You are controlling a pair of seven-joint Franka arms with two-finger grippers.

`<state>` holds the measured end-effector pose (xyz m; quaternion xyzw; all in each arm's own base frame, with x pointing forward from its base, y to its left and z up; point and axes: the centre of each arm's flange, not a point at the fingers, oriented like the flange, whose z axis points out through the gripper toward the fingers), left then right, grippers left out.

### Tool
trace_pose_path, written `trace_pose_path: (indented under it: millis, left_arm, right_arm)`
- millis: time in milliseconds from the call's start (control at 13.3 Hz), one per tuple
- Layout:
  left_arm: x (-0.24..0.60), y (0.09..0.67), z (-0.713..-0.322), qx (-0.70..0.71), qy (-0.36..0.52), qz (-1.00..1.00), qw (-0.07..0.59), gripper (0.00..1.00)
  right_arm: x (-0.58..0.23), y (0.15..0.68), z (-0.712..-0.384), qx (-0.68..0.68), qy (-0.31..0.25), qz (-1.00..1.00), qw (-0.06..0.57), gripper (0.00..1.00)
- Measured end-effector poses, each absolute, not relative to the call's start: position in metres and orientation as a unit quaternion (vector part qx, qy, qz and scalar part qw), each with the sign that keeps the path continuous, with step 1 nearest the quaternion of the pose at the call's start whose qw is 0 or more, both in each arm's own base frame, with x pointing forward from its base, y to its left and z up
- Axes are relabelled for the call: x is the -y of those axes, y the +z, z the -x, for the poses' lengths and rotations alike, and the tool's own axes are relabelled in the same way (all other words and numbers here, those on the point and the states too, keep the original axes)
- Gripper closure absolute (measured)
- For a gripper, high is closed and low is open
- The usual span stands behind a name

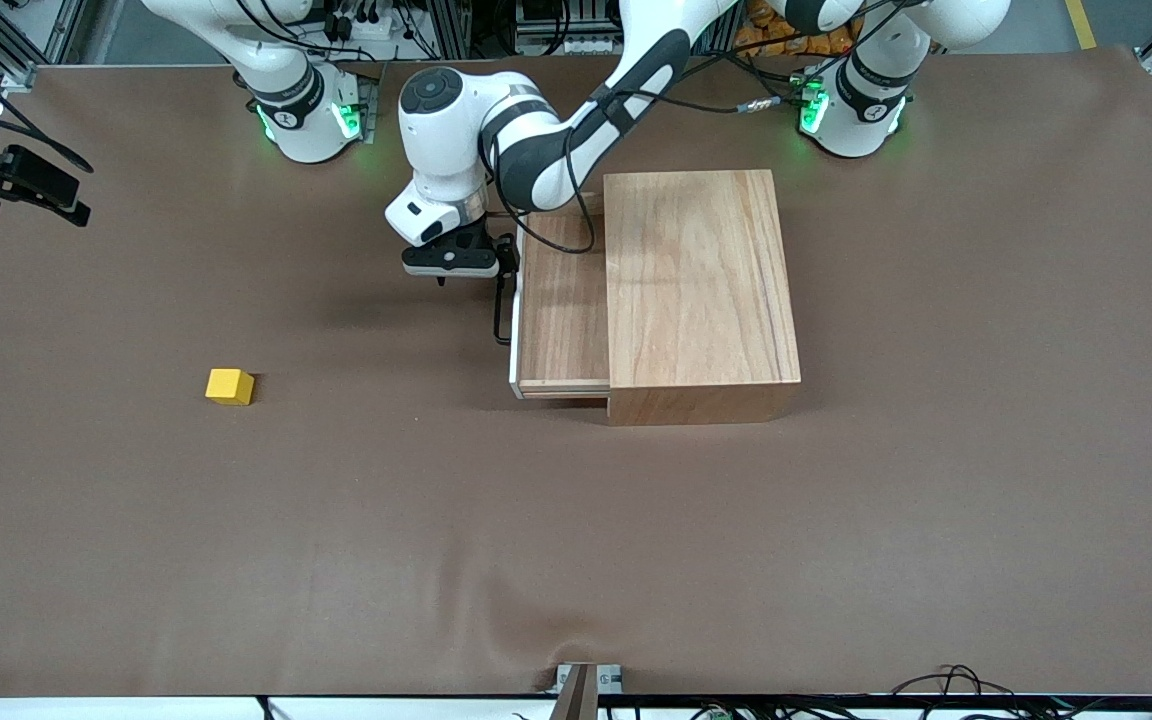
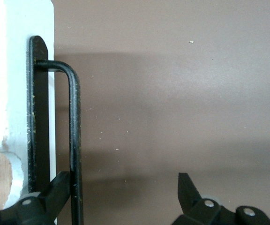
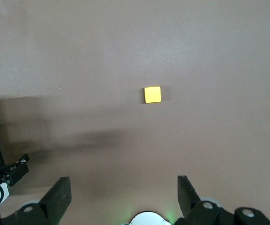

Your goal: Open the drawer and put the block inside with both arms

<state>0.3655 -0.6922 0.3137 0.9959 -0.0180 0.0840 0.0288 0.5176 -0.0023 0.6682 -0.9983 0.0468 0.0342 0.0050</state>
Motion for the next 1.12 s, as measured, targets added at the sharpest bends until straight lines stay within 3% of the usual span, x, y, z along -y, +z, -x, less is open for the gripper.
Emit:
trace_pose_path:
  millis: [225,450,750,1125]
  left_arm:
    - [0.693,0.344,-0.37,0.014,0.093,-0.995,0.041,0.0]
    - [0.673,0.426,-0.384,-0.006,0.106,-0.993,0.056,0.0]
    - [0.58,0.547,-0.438,-0.077,0.107,-0.99,0.045,0.0]
    - [0.465,0.601,-0.491,-0.094,0.103,-0.99,0.027,0.0]
  right_arm:
    - [0.002,0.668,-0.518,-0.047,0.034,0.998,0.005,0.0]
    - [0.004,0.653,-0.526,-0.048,0.049,0.998,0.005,0.0]
    - [0.01,0.606,-0.552,-0.052,0.093,0.994,0.0,0.0]
    - [0.019,0.497,-0.585,-0.056,0.16,0.985,-0.006,0.0]
